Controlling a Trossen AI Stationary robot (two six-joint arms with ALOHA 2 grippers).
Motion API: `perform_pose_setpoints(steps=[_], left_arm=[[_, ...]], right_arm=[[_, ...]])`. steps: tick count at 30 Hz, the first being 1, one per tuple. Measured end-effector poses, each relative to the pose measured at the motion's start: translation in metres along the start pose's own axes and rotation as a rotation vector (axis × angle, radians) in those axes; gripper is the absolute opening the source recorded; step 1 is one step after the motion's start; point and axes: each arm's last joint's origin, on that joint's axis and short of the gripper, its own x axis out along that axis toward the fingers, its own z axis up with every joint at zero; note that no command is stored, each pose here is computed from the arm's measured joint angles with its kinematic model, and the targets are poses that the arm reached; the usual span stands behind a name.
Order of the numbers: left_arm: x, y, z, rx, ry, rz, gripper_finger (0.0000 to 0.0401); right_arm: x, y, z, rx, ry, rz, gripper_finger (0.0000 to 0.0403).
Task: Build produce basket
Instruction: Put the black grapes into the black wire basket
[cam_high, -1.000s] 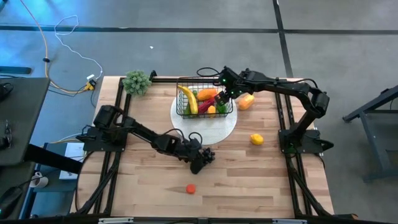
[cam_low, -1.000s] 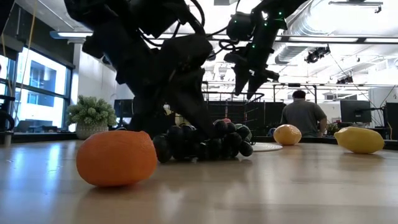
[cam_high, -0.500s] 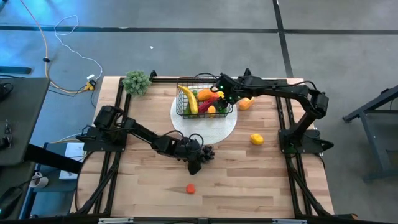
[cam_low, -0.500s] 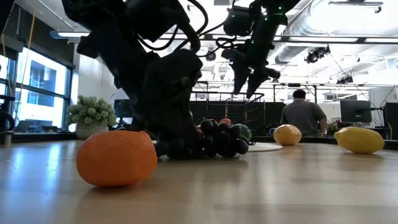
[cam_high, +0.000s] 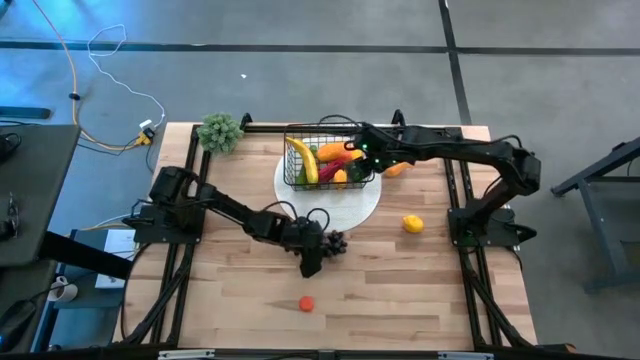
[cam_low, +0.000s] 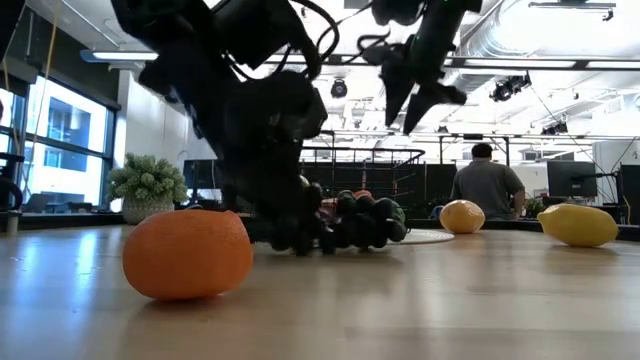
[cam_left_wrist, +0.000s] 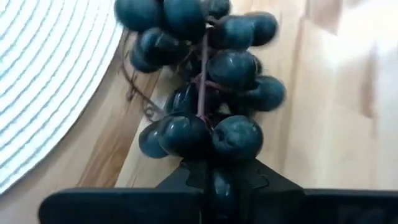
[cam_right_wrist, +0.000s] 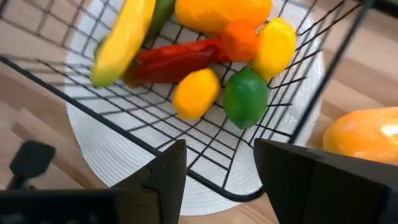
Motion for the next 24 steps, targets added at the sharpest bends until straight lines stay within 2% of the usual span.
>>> perform_pose_setpoints(steps=[5,13,24], left_arm=[[-0.014,0.006,0.017,-0.032,-0.024,-0.071,0.0009],[-0.038,0.011,0.037,-0.053,-0.106,-0.114,0.0007],[-0.081,0.024,0.075,-0.096,-0.327,-0.183,0.0007]], right_arm=[[-0.019,-0.002,-0.003,0.039,-0.039,0.022,0.0160],[-0.041,-0.002,-0.009,0.061,-0.085,0.059,0.0160],[-0.058,-0.008,-0.012,0.061,-0.108,0.077,0.0161]])
